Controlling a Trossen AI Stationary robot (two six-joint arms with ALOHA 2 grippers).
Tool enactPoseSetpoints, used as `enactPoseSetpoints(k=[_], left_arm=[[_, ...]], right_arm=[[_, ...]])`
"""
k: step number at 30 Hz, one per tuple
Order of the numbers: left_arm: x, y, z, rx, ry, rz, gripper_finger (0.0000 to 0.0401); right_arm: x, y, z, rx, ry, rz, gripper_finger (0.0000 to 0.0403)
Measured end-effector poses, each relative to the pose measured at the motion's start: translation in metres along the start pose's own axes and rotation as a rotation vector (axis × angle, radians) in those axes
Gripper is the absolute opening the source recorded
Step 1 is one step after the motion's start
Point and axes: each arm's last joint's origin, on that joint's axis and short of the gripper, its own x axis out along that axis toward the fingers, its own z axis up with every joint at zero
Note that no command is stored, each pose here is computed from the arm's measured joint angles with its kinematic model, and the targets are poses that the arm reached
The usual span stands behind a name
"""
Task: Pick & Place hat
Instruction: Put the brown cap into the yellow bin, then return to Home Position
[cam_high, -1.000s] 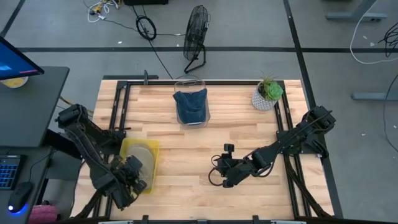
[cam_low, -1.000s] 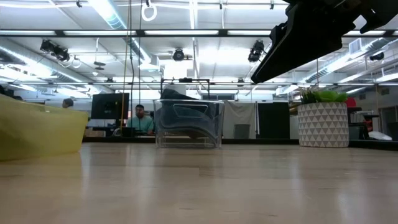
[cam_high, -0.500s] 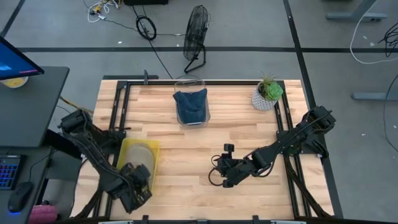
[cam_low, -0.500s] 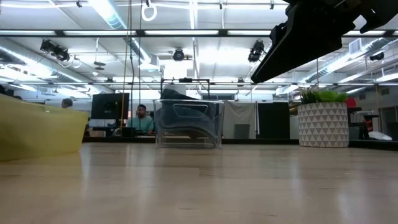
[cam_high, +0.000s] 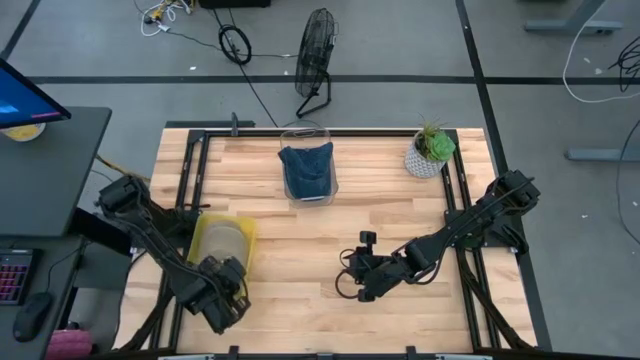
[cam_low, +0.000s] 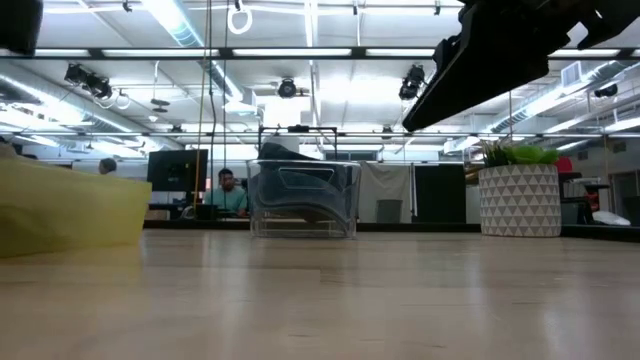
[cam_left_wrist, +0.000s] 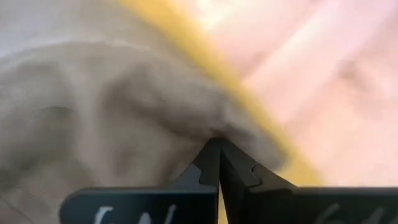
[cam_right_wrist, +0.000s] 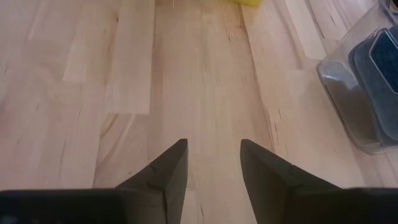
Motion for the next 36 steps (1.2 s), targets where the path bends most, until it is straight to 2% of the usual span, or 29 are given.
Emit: enactPoseSetpoints(k=[5,8,13,16,22,24,28,33,36], left_arm=[[-0.031,-0.012,0.009,0.042,0.001,-0.033,0.0009],[-0.046,-0.013,0.013,0.062,-0.002,-0.005,0.0033],[-0.068,-0.014,0.025,0.181,-0.054,0.034,0.0081],[-0.086,-0.019,0.04,0.314,-0.143,0.027,0.0101],[-0.14,-0.026,0.066,0.492,-0.533,0.04,0.0105],[-0.156,-0.02,0.072,0.533,-0.64,0.09,0.0102],[-0.179,0.005,0.086,0.488,-0.683,0.101,0.0095],[-0.178,0.038,0.098,0.433,-0.682,0.108,0.009],[-0.163,0.056,0.097,0.419,-0.682,0.125,0.0089]], right_arm=[[0.0,0.001,0.004,0.005,-0.032,0.01,0.0151],[-0.001,0.002,0.005,-0.035,-0.045,0.014,0.0151],[-0.01,0.002,0.013,-0.062,-0.086,0.03,0.0151],[-0.025,-0.002,0.027,-0.049,-0.135,0.051,0.0151],[-0.063,-0.018,0.052,-0.074,-0.257,0.081,0.0151],[-0.077,-0.025,0.057,-0.058,-0.293,0.088,0.0151],[-0.104,-0.04,0.06,-0.025,-0.338,0.101,0.0151],[-0.128,-0.054,0.062,-0.041,-0.383,0.104,0.0151],[-0.135,-0.058,0.062,-0.039,-0.394,0.105,0.0151]])
